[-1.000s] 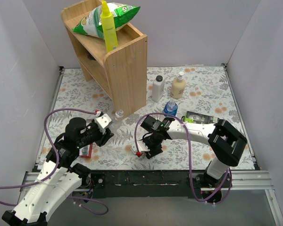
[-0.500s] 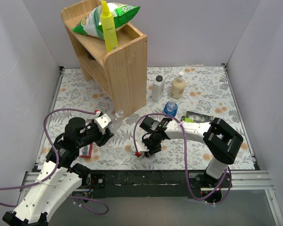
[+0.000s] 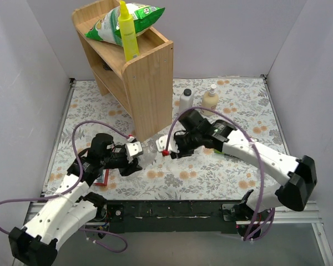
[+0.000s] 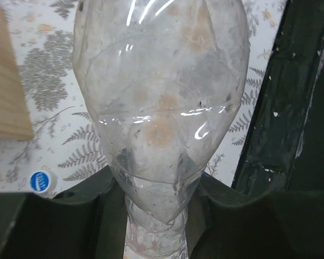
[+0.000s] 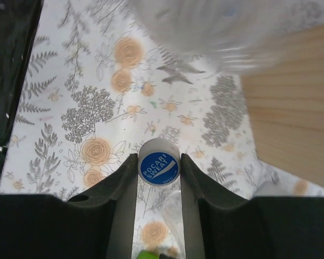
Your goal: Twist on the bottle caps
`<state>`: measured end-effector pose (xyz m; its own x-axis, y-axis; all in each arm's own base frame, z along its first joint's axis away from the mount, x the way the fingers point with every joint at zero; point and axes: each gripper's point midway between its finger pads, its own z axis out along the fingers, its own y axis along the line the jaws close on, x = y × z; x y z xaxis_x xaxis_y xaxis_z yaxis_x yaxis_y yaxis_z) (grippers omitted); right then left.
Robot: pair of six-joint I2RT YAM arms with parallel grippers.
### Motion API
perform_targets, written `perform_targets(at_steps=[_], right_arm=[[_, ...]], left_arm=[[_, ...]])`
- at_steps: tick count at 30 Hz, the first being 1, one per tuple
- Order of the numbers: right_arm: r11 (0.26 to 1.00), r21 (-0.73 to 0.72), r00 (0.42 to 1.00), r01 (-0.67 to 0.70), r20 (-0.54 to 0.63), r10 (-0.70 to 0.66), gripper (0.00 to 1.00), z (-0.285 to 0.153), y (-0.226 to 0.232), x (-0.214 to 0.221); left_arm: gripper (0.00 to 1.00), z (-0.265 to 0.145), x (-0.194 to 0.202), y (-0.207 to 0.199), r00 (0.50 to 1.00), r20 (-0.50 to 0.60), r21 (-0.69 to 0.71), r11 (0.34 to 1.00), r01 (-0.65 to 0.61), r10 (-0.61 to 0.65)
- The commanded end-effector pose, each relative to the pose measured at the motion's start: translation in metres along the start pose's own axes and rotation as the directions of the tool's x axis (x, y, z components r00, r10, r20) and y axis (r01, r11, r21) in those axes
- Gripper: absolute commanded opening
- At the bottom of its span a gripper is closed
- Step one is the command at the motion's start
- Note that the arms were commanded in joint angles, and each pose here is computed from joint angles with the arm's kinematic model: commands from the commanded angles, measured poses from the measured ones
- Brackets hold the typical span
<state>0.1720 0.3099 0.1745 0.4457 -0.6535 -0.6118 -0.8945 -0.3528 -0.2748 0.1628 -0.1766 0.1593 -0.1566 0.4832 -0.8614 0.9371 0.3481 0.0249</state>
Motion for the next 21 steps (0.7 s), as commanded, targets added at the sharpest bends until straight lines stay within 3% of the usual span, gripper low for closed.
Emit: perform_targets(at_steps=[1, 7, 10, 17, 21], right_arm=[[0.983, 0.07, 0.981, -0.168, 0.113, 0.159, 0.01, -0.067, -0.002, -0.048], [0.988, 0.103, 0.974, -0.112, 0.207, 0.089, 0.01, -0.113, 0.003, -0.081], [0.999, 0.036, 0.98, -0.008, 0.2, 0.0, 0.01, -0.111, 0.017, -0.08], [0.989, 0.063, 0.951, 0.13, 0.275, -0.143, 0.01, -0.103, 0.019, -0.095], [0.979, 0.052, 0.94, 0.197, 0.275, -0.204, 0.01, -0.099, 0.023, -0.098]], left_arm=[[0.0, 0.014, 0.007, -0.014, 0.99, 0.041, 0.148, 0.979, -0.137, 0.132], [0.0, 0.032, 0.015, -0.016, 0.967, 0.086, 0.199, 0.947, -0.251, 0.239], [0.0, 0.042, 0.007, -0.019, 0.958, 0.112, 0.22, 0.933, -0.283, 0.264], [0.0, 0.053, -0.011, -0.04, 0.922, 0.172, 0.248, 0.891, -0.381, 0.347], [0.0, 0.054, -0.018, -0.044, 0.936, 0.177, 0.257, 0.904, -0.342, 0.304]])
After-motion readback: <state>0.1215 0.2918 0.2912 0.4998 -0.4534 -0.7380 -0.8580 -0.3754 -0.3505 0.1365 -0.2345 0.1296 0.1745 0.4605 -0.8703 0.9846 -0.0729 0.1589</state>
